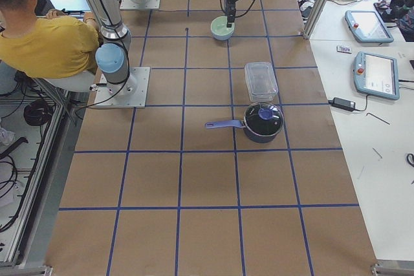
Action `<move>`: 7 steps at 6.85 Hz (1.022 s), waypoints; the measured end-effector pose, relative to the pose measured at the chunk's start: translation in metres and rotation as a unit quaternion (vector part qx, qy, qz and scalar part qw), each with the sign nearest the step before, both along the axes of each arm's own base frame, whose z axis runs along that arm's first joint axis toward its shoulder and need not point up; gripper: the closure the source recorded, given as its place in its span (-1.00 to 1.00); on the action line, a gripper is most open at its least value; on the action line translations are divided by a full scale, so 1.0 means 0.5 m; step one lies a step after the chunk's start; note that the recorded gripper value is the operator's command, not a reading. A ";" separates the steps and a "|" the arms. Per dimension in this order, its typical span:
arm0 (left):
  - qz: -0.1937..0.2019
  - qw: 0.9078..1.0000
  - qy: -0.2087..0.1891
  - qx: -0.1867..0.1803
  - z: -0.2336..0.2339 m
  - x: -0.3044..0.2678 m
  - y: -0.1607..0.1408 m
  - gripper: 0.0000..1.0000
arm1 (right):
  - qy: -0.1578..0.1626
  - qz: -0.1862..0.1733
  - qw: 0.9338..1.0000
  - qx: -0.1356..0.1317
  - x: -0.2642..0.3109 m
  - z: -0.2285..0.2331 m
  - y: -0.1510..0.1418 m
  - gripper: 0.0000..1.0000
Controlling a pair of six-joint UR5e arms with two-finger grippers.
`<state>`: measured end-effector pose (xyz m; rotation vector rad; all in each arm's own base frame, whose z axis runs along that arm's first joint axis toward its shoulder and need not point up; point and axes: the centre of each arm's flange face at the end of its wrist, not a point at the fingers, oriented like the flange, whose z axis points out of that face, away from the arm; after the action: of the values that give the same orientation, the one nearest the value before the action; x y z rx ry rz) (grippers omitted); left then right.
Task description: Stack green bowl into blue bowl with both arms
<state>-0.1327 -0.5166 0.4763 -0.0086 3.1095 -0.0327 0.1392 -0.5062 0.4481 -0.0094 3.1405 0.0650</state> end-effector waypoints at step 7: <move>0.001 1.000 0.001 -0.007 0.003 -0.001 -0.001 -1.00 | -0.001 -0.026 0.999 0.031 -0.049 0.048 0.058 -1.00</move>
<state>-0.1331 -0.5173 0.4779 -0.0126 3.1102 -0.0538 0.1148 -0.4772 0.4720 0.0725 3.1319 0.1634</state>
